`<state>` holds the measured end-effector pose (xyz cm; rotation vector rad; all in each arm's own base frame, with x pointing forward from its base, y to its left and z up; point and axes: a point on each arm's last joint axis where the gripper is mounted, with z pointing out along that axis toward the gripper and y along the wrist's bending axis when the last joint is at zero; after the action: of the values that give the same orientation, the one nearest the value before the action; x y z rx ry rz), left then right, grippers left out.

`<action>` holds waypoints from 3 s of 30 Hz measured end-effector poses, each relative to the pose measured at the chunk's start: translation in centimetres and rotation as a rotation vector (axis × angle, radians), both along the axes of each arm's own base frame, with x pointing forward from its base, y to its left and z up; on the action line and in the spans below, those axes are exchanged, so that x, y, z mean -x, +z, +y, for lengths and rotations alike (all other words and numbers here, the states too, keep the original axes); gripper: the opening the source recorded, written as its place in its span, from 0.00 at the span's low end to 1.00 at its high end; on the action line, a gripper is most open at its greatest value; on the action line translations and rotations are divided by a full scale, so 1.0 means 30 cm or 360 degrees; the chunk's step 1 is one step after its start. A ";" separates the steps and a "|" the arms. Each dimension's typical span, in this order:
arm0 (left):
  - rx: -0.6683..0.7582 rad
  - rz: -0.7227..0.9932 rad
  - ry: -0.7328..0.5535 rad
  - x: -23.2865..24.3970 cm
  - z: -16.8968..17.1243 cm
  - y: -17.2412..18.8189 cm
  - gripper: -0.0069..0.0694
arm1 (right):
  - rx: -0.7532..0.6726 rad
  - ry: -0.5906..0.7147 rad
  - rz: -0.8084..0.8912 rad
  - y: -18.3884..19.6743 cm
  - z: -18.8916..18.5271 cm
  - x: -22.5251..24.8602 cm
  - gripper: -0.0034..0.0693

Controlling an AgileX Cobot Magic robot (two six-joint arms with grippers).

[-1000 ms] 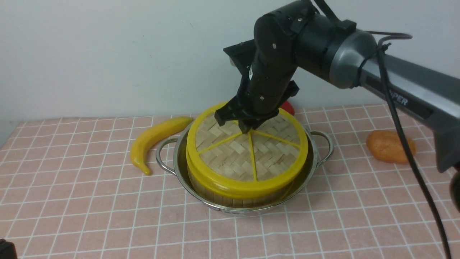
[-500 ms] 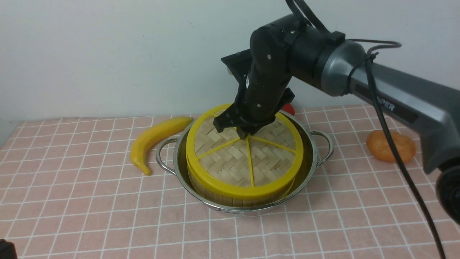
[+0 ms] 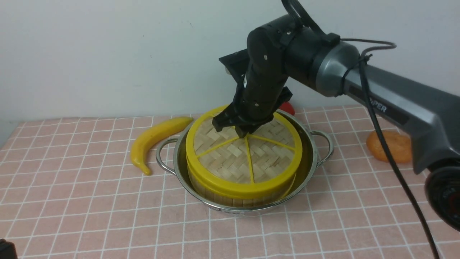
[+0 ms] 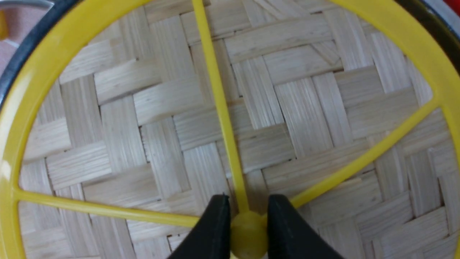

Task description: Place the steamer in the pot on the pink tablecloth, and put the lid on the steamer.

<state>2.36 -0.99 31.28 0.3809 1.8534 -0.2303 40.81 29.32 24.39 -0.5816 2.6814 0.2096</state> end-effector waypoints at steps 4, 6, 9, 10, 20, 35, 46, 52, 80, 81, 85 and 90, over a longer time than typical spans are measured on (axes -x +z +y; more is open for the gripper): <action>0.0000 0.0000 0.0000 0.000 0.000 0.000 0.09 | 0.0001 0.0000 0.0001 0.001 0.000 0.000 0.25; 0.0000 0.0000 0.0000 0.000 0.000 0.000 0.09 | 0.0000 0.0000 0.0000 0.003 0.000 0.000 0.25; 0.0000 0.0000 0.0000 0.000 0.000 0.000 0.09 | 0.0004 0.0006 0.0001 0.001 0.001 -0.001 0.25; 0.0000 0.0000 0.0000 0.000 0.000 0.000 0.09 | 0.0005 0.0010 0.0000 0.001 0.001 -0.001 0.25; 0.0000 0.0000 0.0000 0.000 0.000 0.000 0.09 | -0.0003 0.0037 -0.0008 0.006 0.006 -0.004 0.25; -0.0001 0.0000 0.0001 0.000 0.000 0.000 0.09 | 0.0009 0.0041 0.0013 -0.018 0.017 -0.018 0.25; -0.0001 0.0000 0.0001 0.000 0.000 0.000 0.11 | -0.0063 0.0040 -0.0057 0.032 0.029 -0.029 0.36; -0.0001 0.0000 0.0001 0.000 0.000 0.000 0.12 | -0.0300 0.0050 -0.0265 0.285 0.009 0.020 0.57; 0.0000 0.0000 0.0000 0.000 0.000 0.000 0.20 | -0.0880 0.0091 -0.1487 0.385 -0.685 0.941 0.03; 0.0000 0.0000 0.0000 0.000 0.000 0.000 0.20 | -0.0910 0.0115 -0.1521 0.362 -0.687 0.953 0.04; 0.0000 0.0000 0.0000 0.000 0.000 0.000 0.22 | -0.0943 0.0186 -0.1546 0.268 -0.686 0.972 0.05; 0.0000 0.0000 0.0000 0.000 0.000 0.000 0.23 | -0.0769 0.0282 -0.1479 0.154 -0.694 0.985 0.06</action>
<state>2.36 -0.99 31.28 0.3809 1.8534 -0.2302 11.27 8.50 29.01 -0.5678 1.6102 0.4782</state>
